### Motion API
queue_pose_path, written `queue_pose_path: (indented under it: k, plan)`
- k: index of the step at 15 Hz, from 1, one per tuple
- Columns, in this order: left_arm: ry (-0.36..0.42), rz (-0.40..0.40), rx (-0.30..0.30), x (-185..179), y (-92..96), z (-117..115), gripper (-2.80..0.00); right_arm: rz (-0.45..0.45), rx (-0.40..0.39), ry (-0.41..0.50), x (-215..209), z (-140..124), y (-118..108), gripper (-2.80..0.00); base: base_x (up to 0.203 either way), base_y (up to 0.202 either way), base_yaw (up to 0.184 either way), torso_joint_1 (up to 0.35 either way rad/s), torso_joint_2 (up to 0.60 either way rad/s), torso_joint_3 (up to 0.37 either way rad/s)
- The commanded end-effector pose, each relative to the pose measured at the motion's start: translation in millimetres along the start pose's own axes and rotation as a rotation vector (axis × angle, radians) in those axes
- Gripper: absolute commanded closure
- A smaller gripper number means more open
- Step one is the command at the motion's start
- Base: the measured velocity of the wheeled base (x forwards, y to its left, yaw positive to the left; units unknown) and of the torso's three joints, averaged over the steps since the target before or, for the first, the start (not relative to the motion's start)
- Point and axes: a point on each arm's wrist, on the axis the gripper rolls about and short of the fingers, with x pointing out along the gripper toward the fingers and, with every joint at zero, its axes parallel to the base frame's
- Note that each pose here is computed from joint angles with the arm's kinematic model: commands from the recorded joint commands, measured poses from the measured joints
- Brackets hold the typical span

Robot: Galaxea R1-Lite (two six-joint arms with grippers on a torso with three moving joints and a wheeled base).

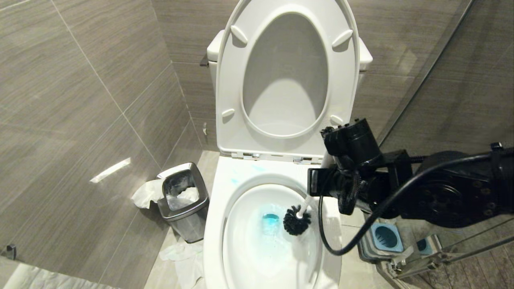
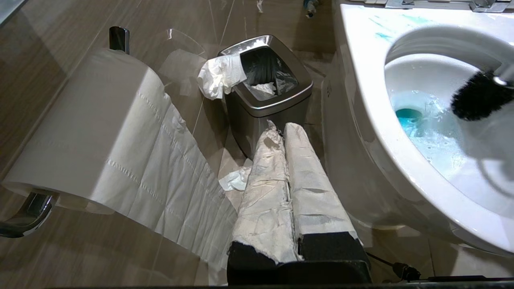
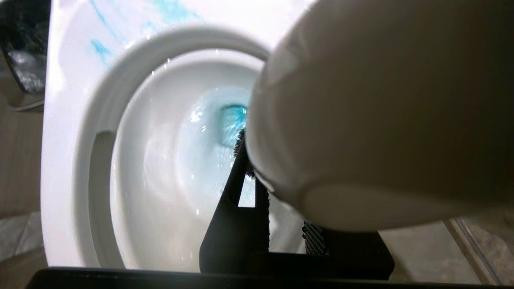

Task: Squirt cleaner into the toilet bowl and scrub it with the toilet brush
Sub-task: Scrub the toilet bowl

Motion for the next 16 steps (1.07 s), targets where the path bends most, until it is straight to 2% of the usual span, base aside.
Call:
queue_pose_path:
  k: [1,6,12,16]
  plan:
    - [0.001,0.001,0.000,0.1,0.0,0.0,0.00,-0.015,-0.015,0.005,31.8,0.8,14.0,0.00,0.000,0.000,0.000,0.000,0.00,0.000]
    - [0.001,0.001,0.000,0.1,0.0,0.0,0.00,-0.005,-0.035,0.005,63.4,-2.4,36.4,0.00,0.000,0.000,0.000,0.000,0.00,0.000]
    - [0.001,-0.001,0.000,0.1,0.0,0.0,0.00,0.060,-0.033,-0.044,65.1,5.3,67.8,0.00,0.000,0.000,0.000,0.000,0.00,0.000]
    - [0.001,0.001,0.000,0.1,0.0,0.0,0.00,0.120,-0.065,-0.038,55.9,-6.1,93.5,0.00,0.000,0.000,0.000,0.000,0.00,0.000]
